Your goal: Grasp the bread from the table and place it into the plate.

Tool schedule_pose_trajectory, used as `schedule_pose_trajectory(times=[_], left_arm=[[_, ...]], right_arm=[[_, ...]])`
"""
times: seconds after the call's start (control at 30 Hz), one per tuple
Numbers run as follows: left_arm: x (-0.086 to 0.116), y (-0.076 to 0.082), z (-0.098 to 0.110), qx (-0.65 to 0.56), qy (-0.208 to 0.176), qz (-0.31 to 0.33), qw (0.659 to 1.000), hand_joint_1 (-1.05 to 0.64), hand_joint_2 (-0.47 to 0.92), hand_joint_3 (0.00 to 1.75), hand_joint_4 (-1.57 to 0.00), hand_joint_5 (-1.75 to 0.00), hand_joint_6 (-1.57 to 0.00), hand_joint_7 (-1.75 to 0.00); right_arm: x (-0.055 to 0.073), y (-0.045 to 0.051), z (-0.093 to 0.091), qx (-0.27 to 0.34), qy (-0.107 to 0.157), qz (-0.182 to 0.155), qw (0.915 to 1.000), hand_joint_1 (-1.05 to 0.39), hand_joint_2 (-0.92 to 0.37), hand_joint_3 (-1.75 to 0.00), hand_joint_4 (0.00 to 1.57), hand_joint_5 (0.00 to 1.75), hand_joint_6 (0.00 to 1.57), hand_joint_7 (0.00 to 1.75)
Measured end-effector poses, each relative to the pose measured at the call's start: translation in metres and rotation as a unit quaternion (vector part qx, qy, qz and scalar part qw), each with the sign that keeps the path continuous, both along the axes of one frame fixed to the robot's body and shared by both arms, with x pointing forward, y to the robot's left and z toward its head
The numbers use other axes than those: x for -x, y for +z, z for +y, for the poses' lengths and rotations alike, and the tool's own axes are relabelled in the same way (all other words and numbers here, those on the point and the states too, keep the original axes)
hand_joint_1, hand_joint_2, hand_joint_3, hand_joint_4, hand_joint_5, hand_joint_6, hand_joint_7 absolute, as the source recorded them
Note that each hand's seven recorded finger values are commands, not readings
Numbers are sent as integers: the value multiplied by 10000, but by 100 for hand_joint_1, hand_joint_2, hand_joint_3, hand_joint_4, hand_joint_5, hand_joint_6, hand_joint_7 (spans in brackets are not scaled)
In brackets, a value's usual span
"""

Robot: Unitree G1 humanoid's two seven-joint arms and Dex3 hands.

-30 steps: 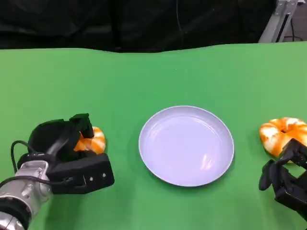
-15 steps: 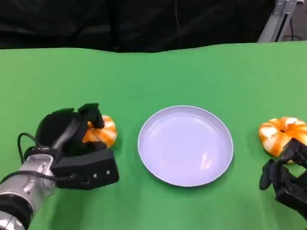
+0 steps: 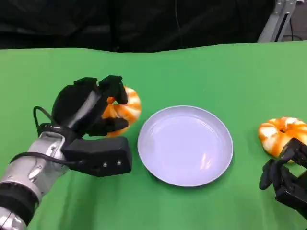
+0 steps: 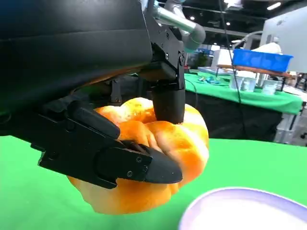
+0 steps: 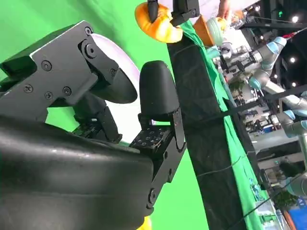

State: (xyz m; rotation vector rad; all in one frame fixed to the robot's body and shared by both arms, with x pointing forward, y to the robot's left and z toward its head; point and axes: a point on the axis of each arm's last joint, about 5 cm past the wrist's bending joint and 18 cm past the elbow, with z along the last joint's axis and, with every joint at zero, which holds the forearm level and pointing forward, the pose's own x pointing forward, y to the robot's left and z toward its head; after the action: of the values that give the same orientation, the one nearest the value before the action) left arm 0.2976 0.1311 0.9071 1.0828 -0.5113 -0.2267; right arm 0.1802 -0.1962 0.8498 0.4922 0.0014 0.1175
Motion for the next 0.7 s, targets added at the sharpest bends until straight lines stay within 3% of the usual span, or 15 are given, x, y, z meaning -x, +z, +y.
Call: schedule_pose_trajectory(times=[0.3, 0.33, 0.37, 0.5, 0.57, 0.63, 0.7], left_arm=[[-29, 96, -347, 32, -536, -87, 9985, -13, 83, 42, -69, -175, -60, -174], [-38, 118, -373, 26, -576, -131, 9982, -16, 86, 35, -69, -175, -74, -138], [-44, 131, -391, 6, -606, -151, 9980, -17, 88, 31, -69, -175, -82, -121], [-49, 153, -454, -83, -720, -114, 9973, -18, 92, 23, -69, -175, -88, -110], [-46, 147, -472, -87, -748, -90, 9971, -16, 91, 35, -72, -175, -74, -151], [-37, 130, -538, -61, -839, -26, 9965, -17, 91, 39, -72, -175, -67, -166], [-19, 115, -620, -65, -999, 76, 9949, -15, 89, 38, -72, -175, -64, -169]], right_arm=[[-3, 0, 15, -2, 30, 0, 10000, -3, -45, -135, 88, 175, 80, 157], [-4, 2, 16, -2, 23, 2, 10000, -3, -45, -135, 88, 175, 80, 157], [-4, 2, 16, -1, 23, 0, 10000, -3, -45, -136, 88, 175, 80, 157], [-5, 3, 20, -3, 31, -6, 10000, -3, -44, -137, 88, 175, 80, 157], [-5, 3, 20, -2, 30, -6, 10000, -3, -44, -137, 88, 175, 80, 157], [-6, 3, 22, -1, 35, -8, 10000, -3, -44, -137, 88, 175, 80, 157], [-9, 4, 27, -8, 43, -13, 10000, -3, -44, -136, 88, 175, 80, 157]])
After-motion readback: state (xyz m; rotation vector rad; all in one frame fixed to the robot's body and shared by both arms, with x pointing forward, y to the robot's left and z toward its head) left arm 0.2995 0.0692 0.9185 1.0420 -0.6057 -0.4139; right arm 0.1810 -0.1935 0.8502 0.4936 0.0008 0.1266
